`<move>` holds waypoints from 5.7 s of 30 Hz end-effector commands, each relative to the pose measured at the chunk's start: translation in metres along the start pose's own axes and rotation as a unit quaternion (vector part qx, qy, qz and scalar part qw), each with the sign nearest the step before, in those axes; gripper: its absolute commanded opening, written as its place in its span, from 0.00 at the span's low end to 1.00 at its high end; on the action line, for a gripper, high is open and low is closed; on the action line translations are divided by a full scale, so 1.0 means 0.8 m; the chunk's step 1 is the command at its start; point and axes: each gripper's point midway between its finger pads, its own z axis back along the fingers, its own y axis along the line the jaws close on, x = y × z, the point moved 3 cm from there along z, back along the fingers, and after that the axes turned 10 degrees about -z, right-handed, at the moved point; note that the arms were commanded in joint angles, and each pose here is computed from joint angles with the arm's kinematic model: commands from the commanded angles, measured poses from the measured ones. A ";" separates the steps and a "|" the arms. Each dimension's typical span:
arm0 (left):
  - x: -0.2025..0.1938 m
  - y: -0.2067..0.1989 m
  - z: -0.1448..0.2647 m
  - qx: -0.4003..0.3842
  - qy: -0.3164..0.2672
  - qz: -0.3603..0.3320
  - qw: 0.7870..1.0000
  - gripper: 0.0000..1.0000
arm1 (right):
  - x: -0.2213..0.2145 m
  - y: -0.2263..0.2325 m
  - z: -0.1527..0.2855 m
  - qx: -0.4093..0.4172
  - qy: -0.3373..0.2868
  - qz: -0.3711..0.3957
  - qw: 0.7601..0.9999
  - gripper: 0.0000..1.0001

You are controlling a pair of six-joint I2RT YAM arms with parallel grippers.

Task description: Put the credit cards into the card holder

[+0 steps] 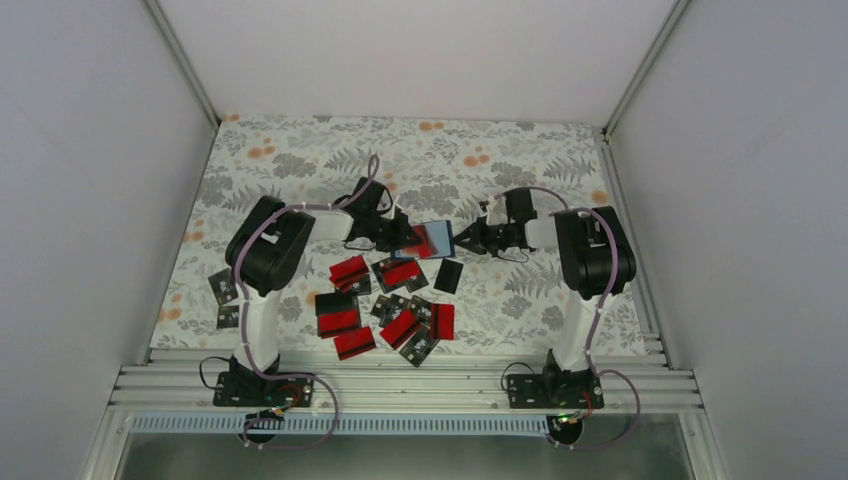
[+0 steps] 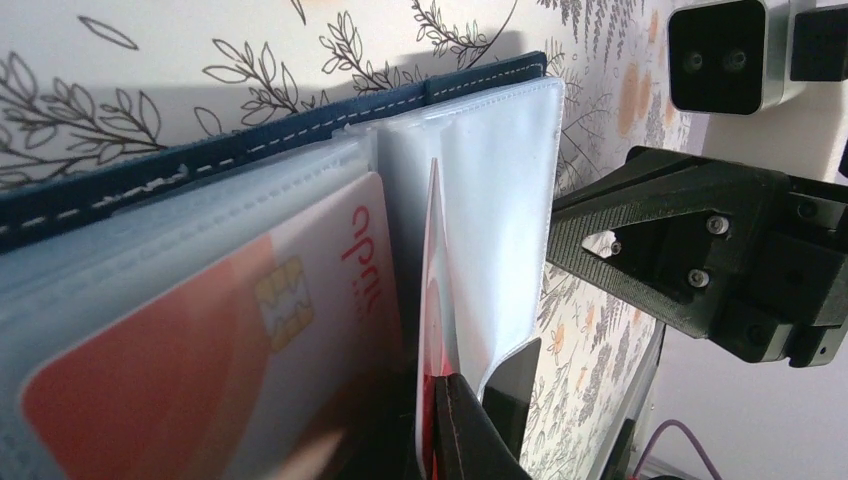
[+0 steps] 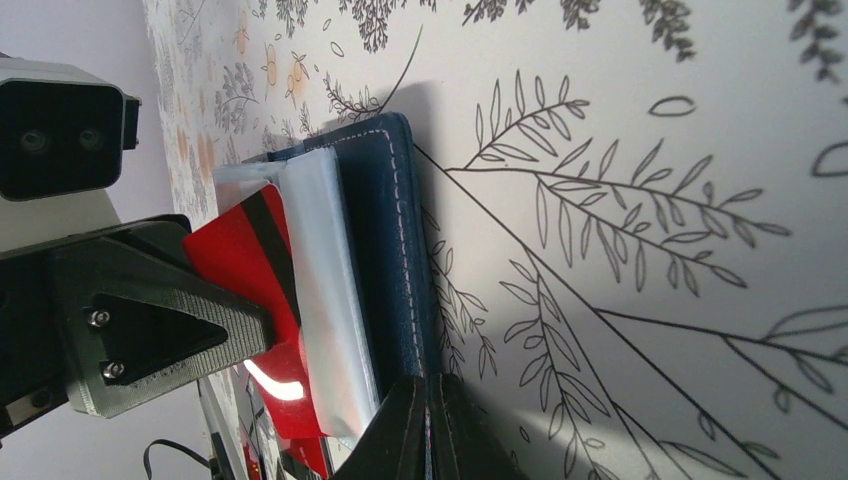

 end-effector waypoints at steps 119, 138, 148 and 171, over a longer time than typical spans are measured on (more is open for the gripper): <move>-0.001 -0.025 0.183 0.318 -0.060 -0.176 0.930 0.97 | 0.003 0.021 0.007 -0.069 0.001 0.025 0.997 0.09; 0.014 0.066 0.146 0.419 -0.022 -0.185 0.889 0.59 | -0.006 0.038 0.012 -0.061 0.014 0.025 0.998 0.17; 0.017 0.081 0.117 0.417 -0.005 -0.180 0.891 0.59 | -0.001 0.041 0.005 -0.056 0.019 0.029 0.998 0.17; 0.028 0.055 0.066 0.322 -0.021 -0.247 0.914 0.64 | 0.041 0.022 -0.033 -0.072 0.030 0.017 0.997 0.17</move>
